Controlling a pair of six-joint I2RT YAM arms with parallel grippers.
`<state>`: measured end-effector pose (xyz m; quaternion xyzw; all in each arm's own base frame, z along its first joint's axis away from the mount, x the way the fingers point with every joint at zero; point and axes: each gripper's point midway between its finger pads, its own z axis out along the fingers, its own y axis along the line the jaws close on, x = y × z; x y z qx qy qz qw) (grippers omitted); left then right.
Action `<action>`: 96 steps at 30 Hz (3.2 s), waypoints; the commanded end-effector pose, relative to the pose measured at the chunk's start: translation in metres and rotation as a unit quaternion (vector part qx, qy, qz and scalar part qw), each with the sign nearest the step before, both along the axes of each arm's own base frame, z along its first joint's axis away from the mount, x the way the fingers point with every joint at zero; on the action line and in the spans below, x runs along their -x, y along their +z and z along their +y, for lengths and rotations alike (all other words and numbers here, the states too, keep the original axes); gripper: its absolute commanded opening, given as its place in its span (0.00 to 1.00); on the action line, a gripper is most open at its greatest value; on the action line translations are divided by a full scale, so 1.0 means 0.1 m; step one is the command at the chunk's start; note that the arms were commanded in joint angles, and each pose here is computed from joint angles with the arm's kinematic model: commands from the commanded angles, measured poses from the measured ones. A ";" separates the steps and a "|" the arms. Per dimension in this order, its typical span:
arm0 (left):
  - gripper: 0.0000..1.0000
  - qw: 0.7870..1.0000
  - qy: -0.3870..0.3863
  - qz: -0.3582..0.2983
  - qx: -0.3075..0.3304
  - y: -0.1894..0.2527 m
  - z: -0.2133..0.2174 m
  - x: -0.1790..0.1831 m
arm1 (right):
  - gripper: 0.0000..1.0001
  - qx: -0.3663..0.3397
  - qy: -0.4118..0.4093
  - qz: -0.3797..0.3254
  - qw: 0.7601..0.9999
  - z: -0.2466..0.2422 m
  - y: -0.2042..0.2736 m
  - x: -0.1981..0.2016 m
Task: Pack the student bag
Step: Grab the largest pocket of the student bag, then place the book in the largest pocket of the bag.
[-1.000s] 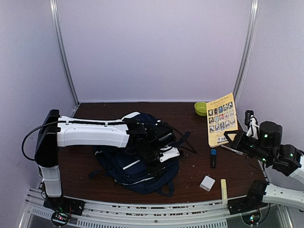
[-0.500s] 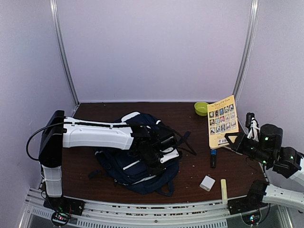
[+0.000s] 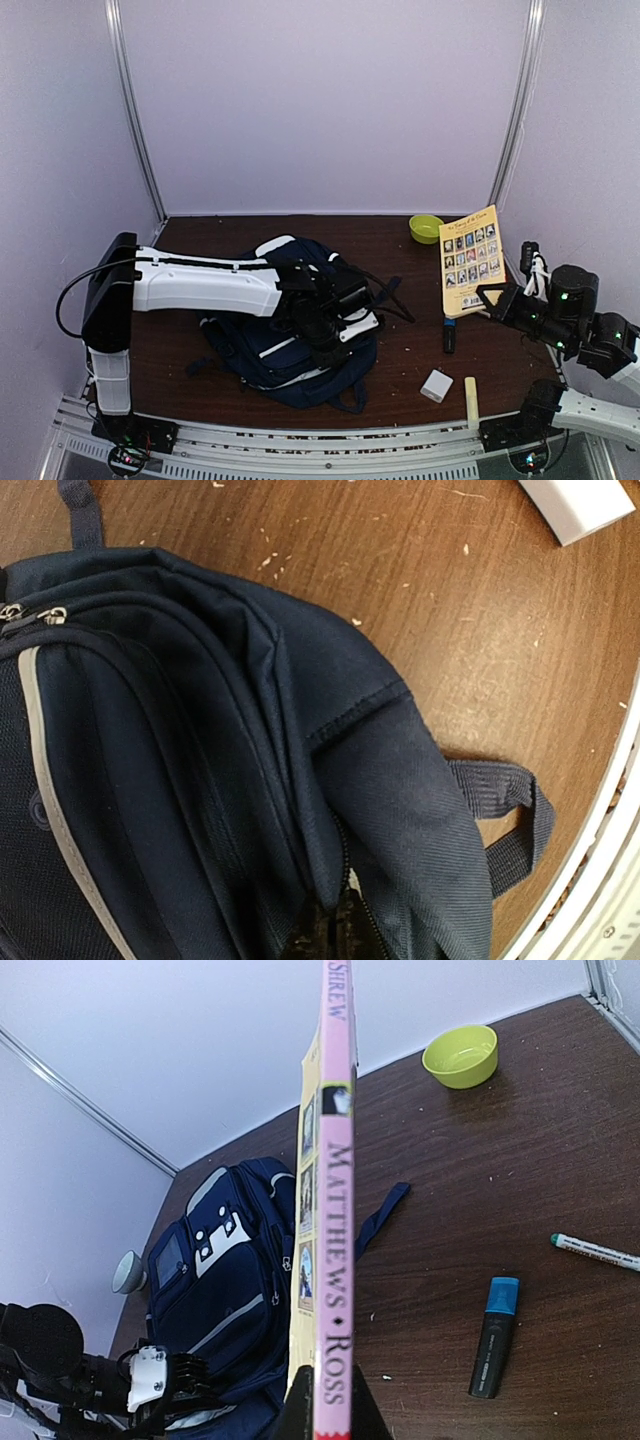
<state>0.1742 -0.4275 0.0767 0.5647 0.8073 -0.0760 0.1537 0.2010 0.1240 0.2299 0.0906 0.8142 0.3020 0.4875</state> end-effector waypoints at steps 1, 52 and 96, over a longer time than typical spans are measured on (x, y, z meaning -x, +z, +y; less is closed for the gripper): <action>0.00 0.997 0.020 -0.045 0.057 0.43 -0.14 -0.15 | 0.00 -0.015 0.017 -0.003 1.000 0.04 0.06 0.05; 0.00 0.921 0.182 -0.204 0.277 2.31 0.46 -0.52 | 0.00 -0.360 0.374 0.211 0.828 2.71 -0.04 0.25; 0.00 0.910 0.223 -0.196 0.288 2.03 0.34 -0.61 | 0.52 -0.069 0.243 0.190 0.949 2.55 -0.86 -0.43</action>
